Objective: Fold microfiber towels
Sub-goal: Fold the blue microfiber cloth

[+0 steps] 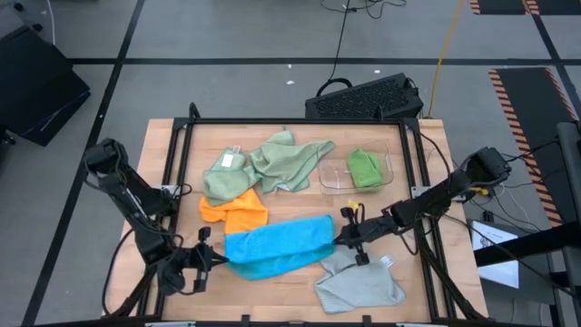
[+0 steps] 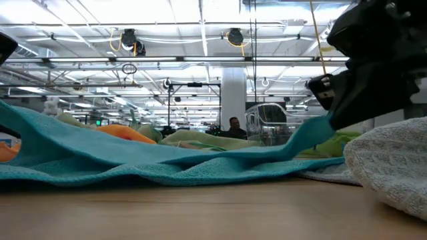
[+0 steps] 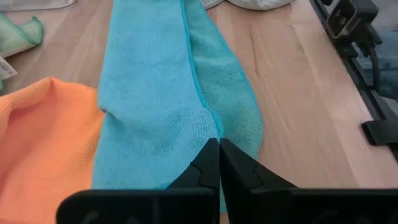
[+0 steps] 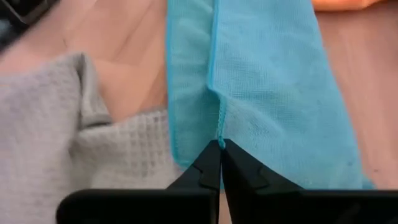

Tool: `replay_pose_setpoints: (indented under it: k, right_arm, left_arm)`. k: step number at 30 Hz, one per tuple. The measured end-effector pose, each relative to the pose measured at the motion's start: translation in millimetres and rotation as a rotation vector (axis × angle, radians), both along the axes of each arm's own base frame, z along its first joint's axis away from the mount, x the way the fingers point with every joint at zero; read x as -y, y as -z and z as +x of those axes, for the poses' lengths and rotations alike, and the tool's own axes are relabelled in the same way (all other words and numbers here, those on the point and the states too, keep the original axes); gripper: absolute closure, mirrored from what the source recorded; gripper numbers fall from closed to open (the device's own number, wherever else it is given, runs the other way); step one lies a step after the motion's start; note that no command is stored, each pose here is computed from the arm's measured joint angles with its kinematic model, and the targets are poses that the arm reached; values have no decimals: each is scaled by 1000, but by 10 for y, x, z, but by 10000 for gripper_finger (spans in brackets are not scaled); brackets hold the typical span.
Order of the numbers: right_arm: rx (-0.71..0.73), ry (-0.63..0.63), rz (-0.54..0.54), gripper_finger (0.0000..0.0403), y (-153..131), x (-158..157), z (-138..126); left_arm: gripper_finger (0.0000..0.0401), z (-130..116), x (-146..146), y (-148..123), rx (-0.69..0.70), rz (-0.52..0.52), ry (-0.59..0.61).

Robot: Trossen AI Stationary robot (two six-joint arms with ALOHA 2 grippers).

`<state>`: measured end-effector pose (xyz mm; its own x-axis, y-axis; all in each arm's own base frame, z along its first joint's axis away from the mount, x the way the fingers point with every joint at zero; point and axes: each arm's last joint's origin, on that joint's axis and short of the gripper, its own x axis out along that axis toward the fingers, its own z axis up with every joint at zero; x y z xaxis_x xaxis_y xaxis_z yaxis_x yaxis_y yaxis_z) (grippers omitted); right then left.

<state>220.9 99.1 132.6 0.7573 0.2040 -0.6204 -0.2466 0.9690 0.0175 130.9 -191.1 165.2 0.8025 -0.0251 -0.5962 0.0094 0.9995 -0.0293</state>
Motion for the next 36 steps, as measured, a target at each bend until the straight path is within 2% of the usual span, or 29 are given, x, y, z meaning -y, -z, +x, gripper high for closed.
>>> replay_pose_setpoints:
  k: [4, 13, 22, 25, 28, 32, 34, 36]
  right_arm:
    - [-18, 42, 65, 401, -1, -3, 0]
    - [-32, 44, 94, 388, 9, -50, -21]
    - [-72, 58, 154, 309, 62, -96, -28]
    - [-59, 86, 131, 279, 62, -83, -23]
    - [-36, 107, 90, 256, 59, -66, -15]
    - [-31, 89, 108, 244, 47, -75, -10]
    - [-38, 86, 115, 244, 50, -76, -13]
    - [-36, 85, 114, 247, 49, -77, -12]
  left_arm:
    - [398, -7, -12, -46, 10, -11, 7]
    - [398, -10, -4, -51, -7, -40, 17]
    - [395, -14, 3, -48, -21, -73, 11]
    - [391, -12, 1, -49, -19, -124, -33]
    - [356, -10, 2, -46, -39, -193, -70]
    - [290, -19, 31, -51, -72, -279, -78]
    - [262, -26, 47, -57, -69, -277, -58]
    - [242, -26, 42, -64, -27, -230, -59]
